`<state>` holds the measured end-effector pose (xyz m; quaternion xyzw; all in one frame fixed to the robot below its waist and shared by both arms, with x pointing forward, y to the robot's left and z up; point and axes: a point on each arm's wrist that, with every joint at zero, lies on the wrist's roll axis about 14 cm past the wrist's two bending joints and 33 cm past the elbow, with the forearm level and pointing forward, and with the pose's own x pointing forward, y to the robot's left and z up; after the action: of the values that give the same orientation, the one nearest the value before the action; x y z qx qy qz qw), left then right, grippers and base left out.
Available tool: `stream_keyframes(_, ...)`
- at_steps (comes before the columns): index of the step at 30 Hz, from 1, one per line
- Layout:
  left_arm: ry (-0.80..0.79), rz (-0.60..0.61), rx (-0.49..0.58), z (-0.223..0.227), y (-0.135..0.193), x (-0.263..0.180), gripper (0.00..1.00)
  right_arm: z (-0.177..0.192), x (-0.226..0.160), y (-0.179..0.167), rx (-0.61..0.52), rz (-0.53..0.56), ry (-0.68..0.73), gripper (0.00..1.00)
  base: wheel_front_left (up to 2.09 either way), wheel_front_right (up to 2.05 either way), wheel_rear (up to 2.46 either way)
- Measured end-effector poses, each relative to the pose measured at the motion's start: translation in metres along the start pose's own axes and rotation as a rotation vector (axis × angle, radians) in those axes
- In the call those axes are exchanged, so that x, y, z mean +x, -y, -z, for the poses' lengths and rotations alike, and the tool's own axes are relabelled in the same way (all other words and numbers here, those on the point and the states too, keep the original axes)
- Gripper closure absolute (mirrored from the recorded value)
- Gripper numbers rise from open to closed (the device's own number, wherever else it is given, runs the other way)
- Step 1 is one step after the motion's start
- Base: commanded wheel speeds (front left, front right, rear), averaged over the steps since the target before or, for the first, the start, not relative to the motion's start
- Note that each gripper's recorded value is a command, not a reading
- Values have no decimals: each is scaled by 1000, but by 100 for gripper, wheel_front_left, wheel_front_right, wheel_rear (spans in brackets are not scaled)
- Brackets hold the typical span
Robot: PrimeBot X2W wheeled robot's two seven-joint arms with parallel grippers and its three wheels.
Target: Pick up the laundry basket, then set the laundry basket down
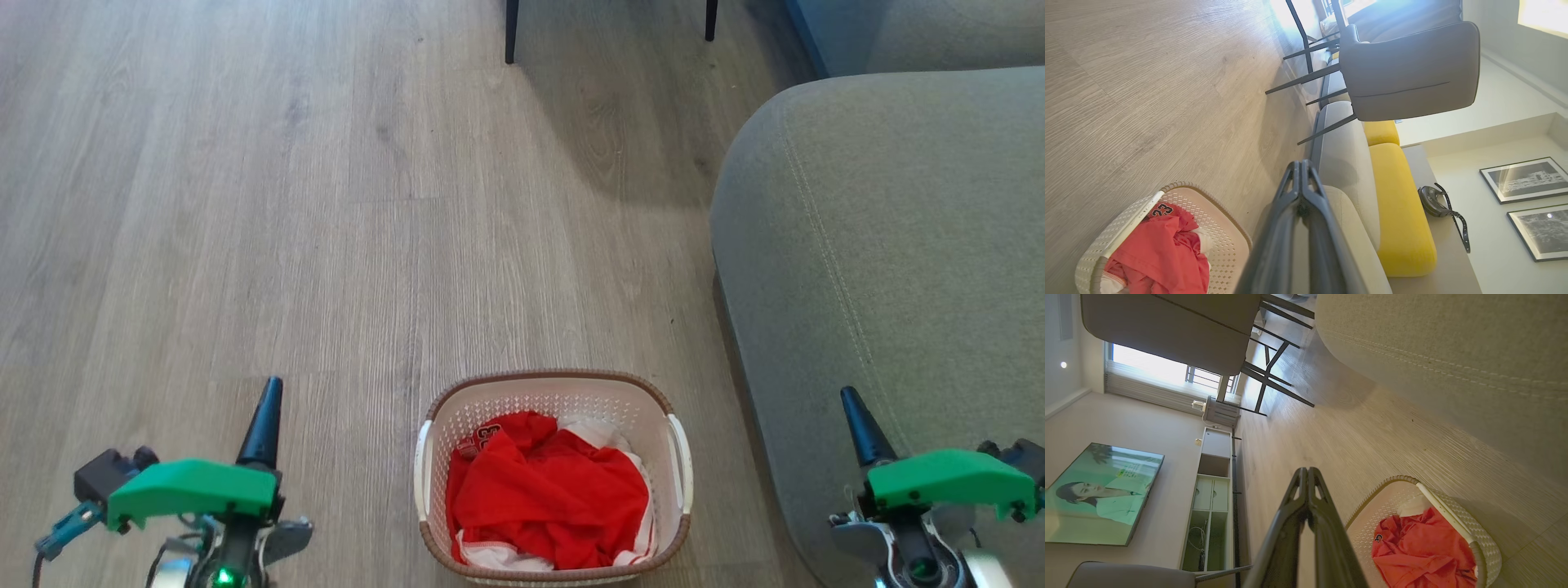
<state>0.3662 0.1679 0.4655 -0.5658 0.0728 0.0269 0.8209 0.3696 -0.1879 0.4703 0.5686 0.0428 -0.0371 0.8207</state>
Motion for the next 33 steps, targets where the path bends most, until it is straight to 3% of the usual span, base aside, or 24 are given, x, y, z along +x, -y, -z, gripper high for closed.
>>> stream_keyframes(33,10,36,-332,-17,2,4,100,-15,1,2,330,-4,14,100,0,0,0)
